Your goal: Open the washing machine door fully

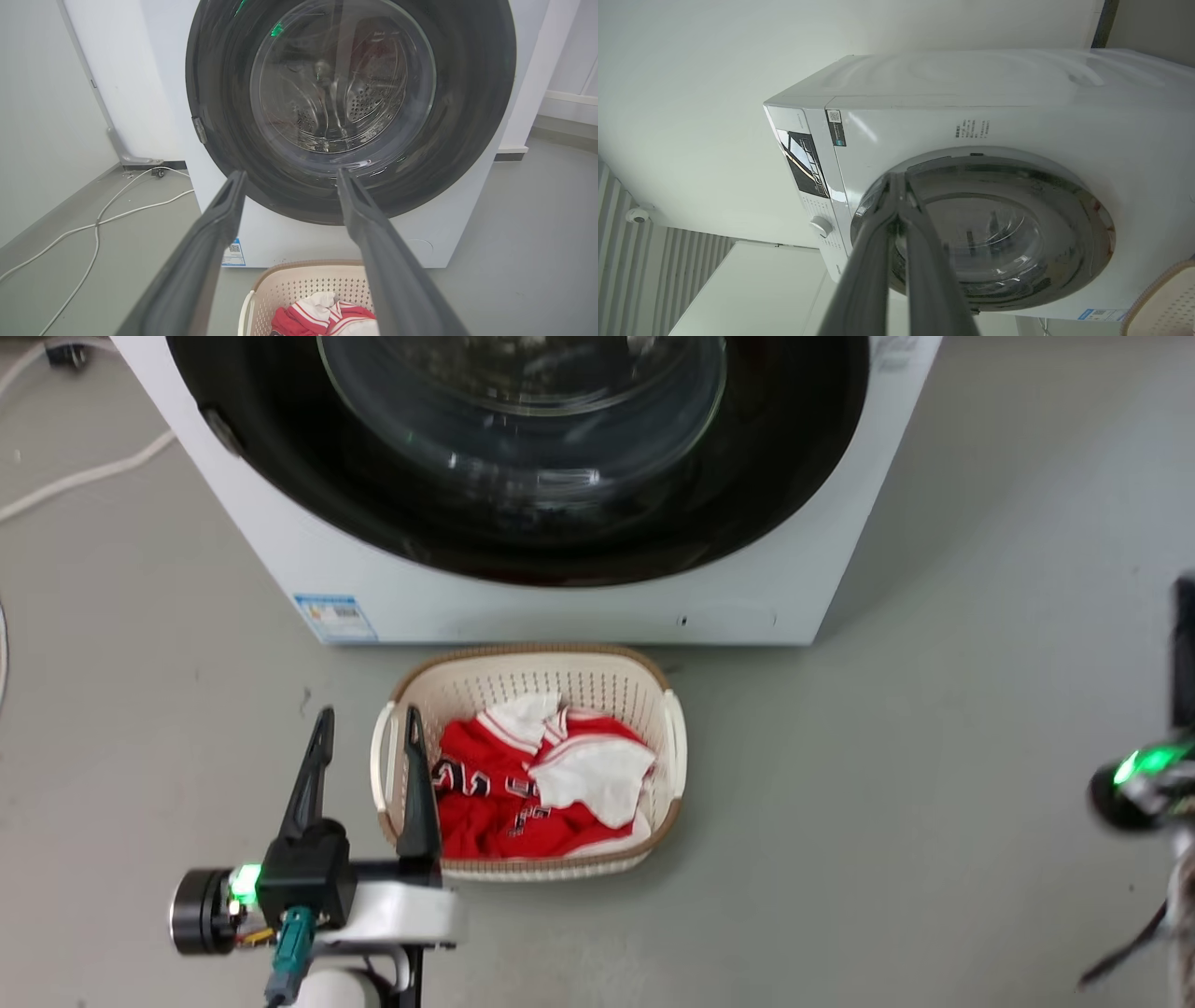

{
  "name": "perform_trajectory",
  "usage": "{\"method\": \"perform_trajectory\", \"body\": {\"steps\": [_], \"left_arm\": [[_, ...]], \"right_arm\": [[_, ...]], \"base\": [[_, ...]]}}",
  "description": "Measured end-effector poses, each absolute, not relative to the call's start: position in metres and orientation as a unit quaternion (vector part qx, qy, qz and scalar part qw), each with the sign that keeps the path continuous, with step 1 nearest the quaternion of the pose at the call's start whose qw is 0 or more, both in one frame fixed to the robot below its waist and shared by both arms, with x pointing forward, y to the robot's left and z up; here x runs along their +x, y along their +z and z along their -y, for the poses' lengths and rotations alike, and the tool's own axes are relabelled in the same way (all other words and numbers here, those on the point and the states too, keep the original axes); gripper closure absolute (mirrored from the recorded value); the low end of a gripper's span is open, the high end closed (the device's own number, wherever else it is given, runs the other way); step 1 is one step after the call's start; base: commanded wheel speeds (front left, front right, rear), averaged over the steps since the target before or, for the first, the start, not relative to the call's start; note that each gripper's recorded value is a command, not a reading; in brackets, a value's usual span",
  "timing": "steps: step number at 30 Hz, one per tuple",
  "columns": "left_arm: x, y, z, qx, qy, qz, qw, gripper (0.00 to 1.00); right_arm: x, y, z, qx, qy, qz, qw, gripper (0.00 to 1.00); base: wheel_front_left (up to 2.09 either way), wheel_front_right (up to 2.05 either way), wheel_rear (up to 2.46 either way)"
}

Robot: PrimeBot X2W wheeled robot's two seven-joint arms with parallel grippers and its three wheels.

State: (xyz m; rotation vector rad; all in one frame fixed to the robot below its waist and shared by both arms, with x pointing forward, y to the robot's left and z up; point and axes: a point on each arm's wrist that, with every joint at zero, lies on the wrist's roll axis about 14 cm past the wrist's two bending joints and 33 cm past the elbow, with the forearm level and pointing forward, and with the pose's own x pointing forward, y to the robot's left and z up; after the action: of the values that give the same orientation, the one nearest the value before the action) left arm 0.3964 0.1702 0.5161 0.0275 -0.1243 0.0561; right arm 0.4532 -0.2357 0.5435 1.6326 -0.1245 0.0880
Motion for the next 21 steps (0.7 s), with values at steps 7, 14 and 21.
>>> {"method": "perform_trajectory", "body": {"steps": [7,14,21], "left_arm": [[0.425,0.509,-0.170,0.020,0.024,0.062,0.998,0.00],[0.447,0.490,-0.172,0.024,0.025,0.045,0.998,0.00],[0.455,0.472,-0.176,0.023,0.032,0.024,0.999,0.00]], "right_arm": [[0.525,0.557,0.247,0.701,0.064,0.057,0.708,1.00],[0.594,0.566,0.224,0.679,0.112,0.034,0.724,1.00],[0.642,0.546,0.181,0.641,0.148,-0.036,0.752,1.00]], "base": [[0.00,0.00,0.00],[0.00,0.00,0.00],[0.00,0.00,0.00]]}}
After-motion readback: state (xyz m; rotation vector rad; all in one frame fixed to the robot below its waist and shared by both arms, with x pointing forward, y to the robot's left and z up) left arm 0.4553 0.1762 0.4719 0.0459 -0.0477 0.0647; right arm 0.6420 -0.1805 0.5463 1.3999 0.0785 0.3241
